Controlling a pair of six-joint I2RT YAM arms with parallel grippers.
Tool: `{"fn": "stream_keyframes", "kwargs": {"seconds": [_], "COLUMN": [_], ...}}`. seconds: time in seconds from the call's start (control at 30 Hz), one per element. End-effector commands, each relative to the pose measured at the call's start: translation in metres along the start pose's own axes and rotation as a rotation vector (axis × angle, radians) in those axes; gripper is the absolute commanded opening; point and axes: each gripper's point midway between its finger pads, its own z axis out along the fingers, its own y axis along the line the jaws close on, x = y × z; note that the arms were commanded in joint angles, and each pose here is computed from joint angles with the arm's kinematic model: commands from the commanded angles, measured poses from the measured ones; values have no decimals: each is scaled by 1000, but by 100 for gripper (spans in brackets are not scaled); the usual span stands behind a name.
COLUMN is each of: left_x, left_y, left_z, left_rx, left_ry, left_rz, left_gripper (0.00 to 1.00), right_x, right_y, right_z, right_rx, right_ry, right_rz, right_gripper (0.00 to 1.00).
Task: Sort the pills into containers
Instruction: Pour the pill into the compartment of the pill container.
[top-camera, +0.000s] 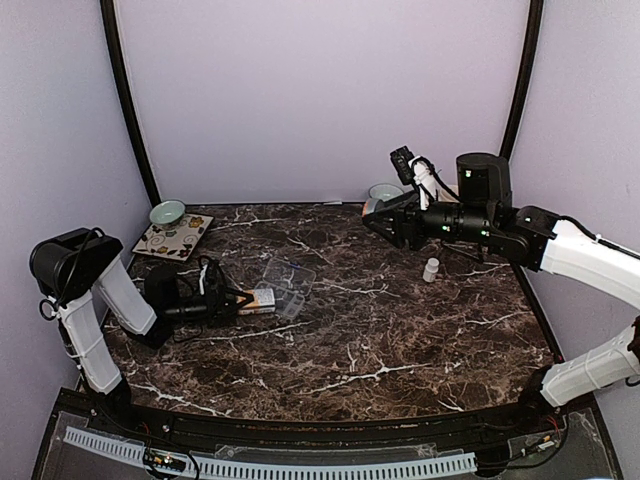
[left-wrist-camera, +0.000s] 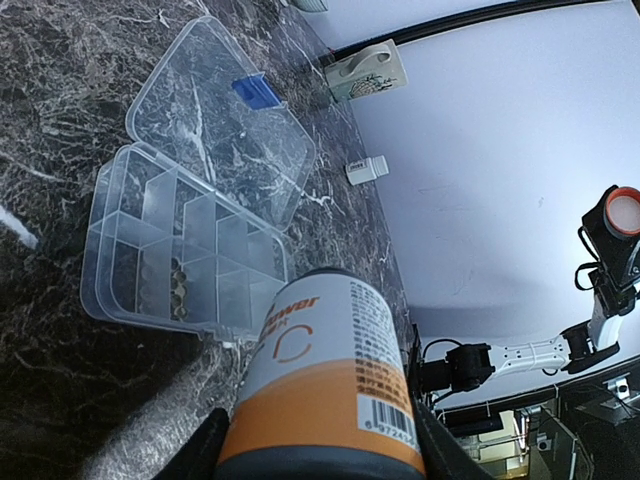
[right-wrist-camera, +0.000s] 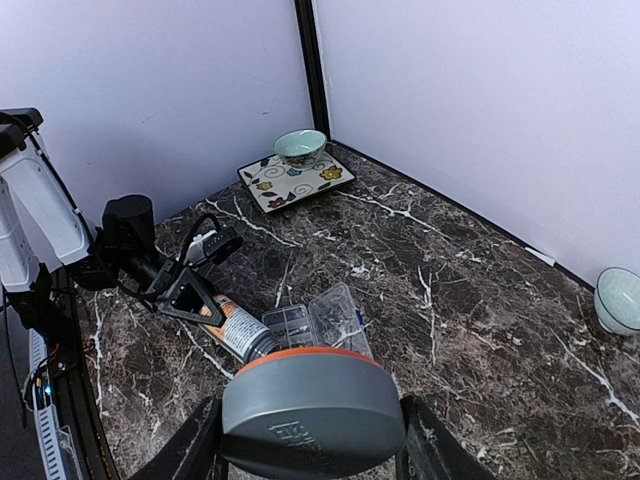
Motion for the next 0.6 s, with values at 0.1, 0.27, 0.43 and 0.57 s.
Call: {"fn": "stream_keyframes", "kwargs": {"seconds": [0.1,0.27,0.43,0.57], "left_x": [-6,-7,-7,-9], "left_y": [-11,-9,-9,-9], "left_z": [1,2,2,2], "left_rx": [16,5,0,-5], "left_ry": [-7,-8,-10,-14], "left_rz": [61,63,64,67], "left_gripper": [0,0,0,0], "right_x": [-12,-12,-12,-12], "right_y": [5,5,6,6], "right_z": [-1,-1,-1,-1], "right_rx": [-13,-14,-14,-15], "right_ry": [-44,-43,-43,-43], "right_rz": [-13,-15,-16,-16], "right_gripper": [34,33,33,34]}}
